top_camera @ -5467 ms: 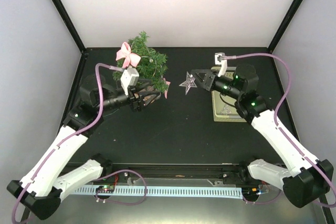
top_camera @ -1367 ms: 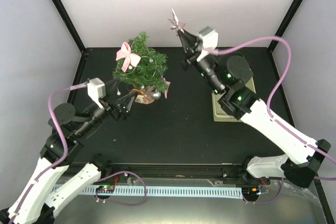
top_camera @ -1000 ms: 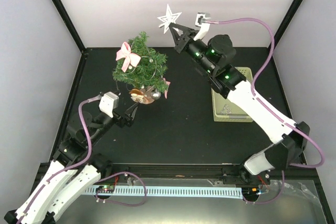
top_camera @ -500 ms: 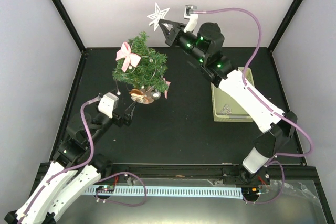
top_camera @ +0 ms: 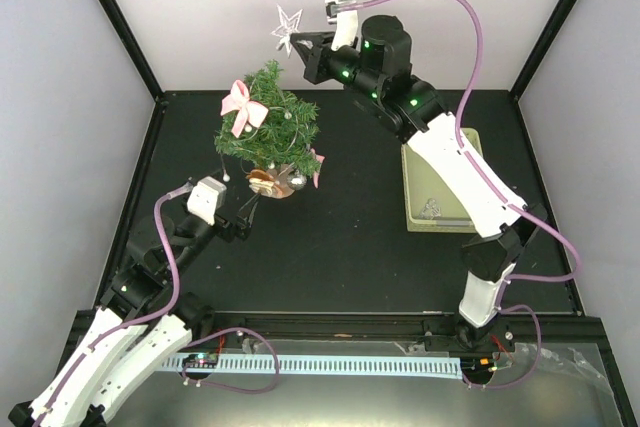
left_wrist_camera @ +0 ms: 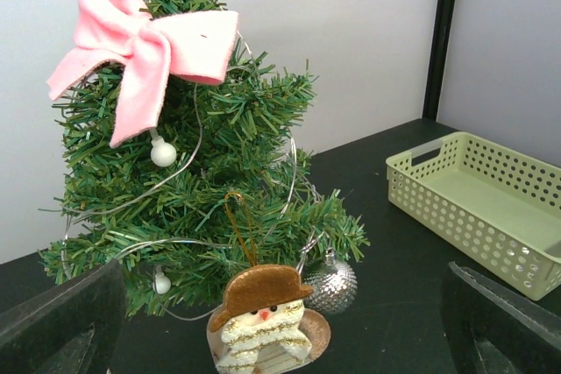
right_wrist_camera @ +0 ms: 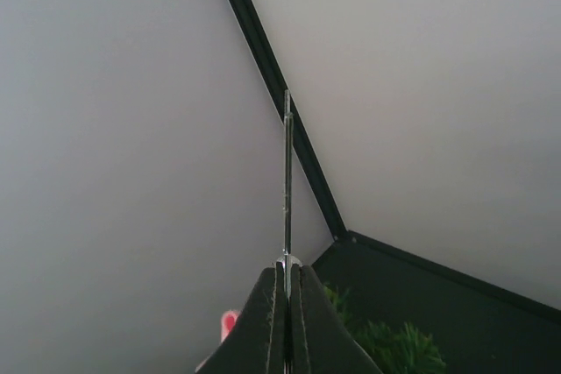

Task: Decorate the small christmas tree

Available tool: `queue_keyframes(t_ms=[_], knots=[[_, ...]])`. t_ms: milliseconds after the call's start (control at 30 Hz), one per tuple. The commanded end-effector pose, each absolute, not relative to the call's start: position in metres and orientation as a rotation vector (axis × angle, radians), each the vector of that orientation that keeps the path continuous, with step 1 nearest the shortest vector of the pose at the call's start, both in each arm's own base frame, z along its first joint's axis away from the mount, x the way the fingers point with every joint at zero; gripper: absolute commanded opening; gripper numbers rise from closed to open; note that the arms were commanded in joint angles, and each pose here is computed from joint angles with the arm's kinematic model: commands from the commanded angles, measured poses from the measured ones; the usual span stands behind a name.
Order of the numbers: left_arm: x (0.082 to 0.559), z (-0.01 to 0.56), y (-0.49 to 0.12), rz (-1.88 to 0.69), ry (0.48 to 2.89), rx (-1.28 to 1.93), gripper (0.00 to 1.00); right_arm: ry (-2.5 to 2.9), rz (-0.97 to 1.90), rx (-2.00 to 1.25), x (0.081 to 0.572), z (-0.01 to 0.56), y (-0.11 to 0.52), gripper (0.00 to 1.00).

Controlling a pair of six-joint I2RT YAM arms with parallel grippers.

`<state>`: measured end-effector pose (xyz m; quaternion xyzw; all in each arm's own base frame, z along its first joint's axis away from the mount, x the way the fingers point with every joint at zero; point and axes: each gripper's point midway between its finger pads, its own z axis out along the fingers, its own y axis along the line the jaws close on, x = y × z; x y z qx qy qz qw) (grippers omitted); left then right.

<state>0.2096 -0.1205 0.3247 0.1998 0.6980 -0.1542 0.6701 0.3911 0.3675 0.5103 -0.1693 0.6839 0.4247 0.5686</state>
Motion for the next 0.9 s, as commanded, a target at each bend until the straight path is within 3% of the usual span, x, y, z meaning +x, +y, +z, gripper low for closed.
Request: queue_keyframes(t_ms=[0,867], knots=[[0.212,0.324,-0.116,-0.319,1.573,0.440,0.99,1.624,0.965,-0.489,0.385,0.502,0.373,0.01],[0.211,0.322,-0.116,-0.318,1.580,0.443,0.99,1.609,0.983,-0.520,0.377,0.508,0.373,0.01]])
